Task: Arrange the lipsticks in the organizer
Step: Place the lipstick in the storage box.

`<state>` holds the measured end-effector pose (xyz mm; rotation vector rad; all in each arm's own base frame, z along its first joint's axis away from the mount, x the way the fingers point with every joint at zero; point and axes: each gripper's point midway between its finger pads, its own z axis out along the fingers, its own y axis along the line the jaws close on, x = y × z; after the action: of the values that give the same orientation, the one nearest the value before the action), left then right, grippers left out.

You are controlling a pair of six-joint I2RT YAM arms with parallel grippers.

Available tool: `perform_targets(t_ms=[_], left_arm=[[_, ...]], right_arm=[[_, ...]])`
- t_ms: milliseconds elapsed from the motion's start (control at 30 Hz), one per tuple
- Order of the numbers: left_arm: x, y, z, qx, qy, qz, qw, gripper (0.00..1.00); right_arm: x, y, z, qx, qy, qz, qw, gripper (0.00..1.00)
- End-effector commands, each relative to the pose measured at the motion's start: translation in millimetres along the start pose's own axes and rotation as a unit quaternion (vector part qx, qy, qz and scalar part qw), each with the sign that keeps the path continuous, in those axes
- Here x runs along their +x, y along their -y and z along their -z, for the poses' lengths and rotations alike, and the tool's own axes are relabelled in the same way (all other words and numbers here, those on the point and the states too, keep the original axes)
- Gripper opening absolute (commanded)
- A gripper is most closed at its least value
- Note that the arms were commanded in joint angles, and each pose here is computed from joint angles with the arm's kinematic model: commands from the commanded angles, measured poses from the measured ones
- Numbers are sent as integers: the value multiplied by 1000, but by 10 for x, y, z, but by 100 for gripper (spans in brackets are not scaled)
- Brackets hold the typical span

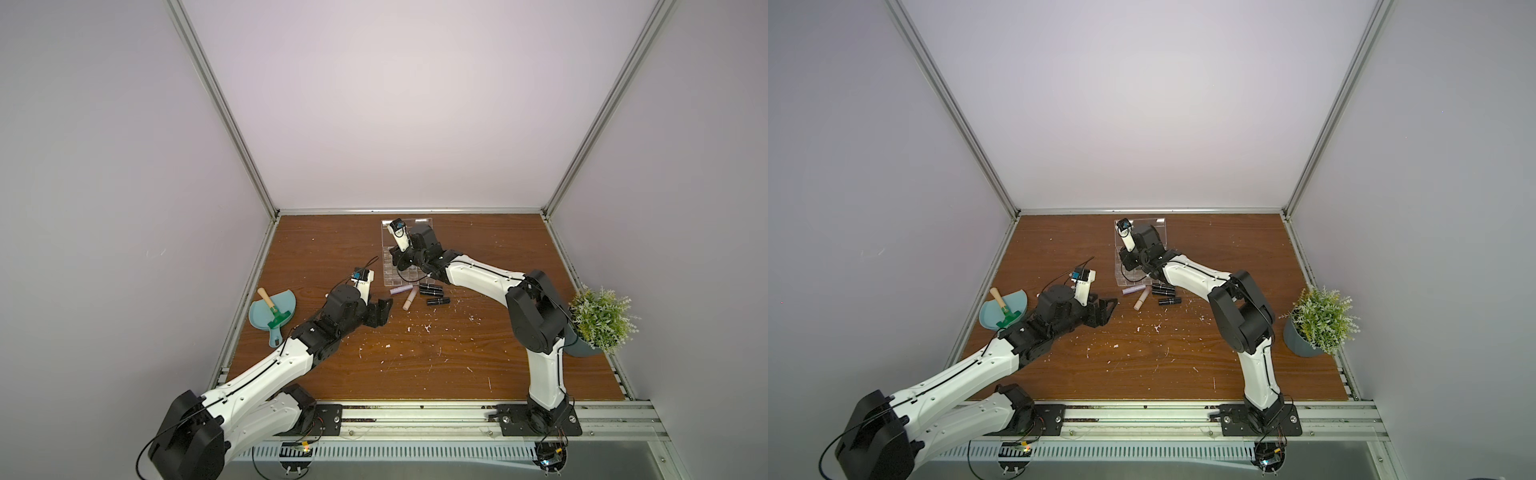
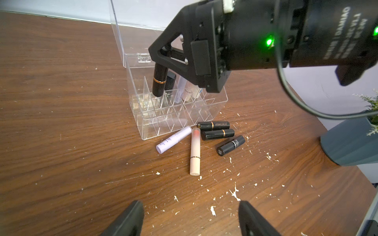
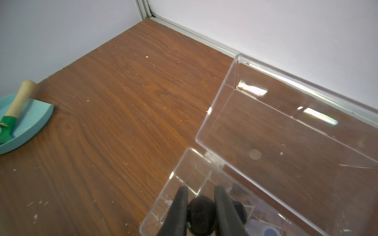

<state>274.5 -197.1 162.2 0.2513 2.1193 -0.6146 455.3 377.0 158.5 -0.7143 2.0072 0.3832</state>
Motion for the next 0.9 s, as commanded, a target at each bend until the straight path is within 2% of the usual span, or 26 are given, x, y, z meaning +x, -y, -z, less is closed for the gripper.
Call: perform_targets(t_ms=[0,300,633,867], left_arm=[[17,-70,20,-12,-2,-3,1000,77],[42,-84,11,-14,-7,-4,1000,77],[55,-77,-26,-12,-11,-6,1000,77],[55,-62,-39,-9,-14,-7,1000,77]], right_arm=[[-401,95,92,32,49,19,998,14],[-414,151,6,48,63,27,997,16],[-239,119,-172,39,46,24,998,17],[-118,101,-158,34,39,16,999,25]])
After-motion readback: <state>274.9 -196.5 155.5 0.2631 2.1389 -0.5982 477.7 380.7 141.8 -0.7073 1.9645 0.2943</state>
